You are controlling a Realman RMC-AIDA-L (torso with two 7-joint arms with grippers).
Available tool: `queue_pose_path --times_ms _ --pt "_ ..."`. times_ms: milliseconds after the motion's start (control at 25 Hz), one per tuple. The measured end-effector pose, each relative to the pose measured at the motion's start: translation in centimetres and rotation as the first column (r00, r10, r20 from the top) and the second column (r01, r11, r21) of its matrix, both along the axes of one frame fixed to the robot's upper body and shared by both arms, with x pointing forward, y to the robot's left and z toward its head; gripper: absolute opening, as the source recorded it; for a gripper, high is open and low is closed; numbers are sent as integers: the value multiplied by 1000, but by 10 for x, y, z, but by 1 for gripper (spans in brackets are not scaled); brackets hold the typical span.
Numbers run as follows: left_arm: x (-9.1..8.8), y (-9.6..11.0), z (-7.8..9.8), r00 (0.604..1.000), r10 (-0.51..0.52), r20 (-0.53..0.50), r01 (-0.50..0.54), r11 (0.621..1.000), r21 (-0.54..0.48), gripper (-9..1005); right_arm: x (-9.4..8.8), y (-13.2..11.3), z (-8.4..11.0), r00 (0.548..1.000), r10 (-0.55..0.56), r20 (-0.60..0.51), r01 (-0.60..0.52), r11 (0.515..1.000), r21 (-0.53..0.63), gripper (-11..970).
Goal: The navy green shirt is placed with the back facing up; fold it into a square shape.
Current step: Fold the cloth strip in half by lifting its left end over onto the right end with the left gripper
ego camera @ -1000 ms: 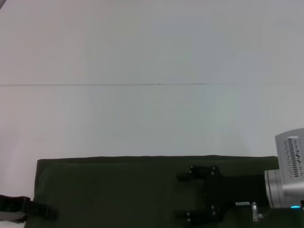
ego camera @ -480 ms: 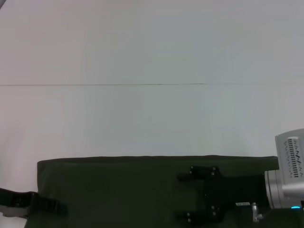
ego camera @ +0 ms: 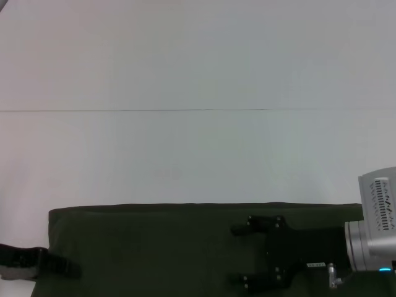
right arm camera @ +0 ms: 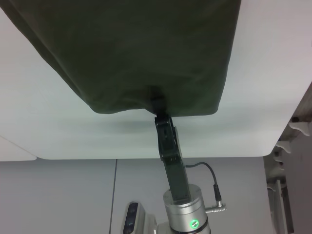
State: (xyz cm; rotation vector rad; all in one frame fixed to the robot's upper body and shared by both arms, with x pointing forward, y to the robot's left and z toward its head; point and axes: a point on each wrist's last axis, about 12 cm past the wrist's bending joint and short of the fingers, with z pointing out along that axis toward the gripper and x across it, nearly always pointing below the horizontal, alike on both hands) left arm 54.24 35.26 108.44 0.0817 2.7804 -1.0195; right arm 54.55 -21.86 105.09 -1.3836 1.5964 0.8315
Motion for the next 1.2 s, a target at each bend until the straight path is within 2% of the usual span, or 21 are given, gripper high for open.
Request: queue_pose_path --times_ms 160,520,720,1040,1200 --pt "0 -1 -1 1000 -4 -1 4 1000 10 539 0 0 0 1000 0 0 0 1000 0 905" --pt "2 2 0 1000 12 3 -12 1000 15 306 0 0 0 1000 0 0 0 1000 0 906" --pt "3 2 1 1000 13 4 -13 1000 13 77 1 0 1 1000 2 3 -2 1000 -1 906" --pt "4 0 3 1000 7 4 -7 1000 5 43 1 0 1 1000 2 4 -1 1000 -1 906" --pt "5 -7 8 1000 -19 6 19 999 -39 44 1 0 1 1000 -2 4 2 1000 1 906"
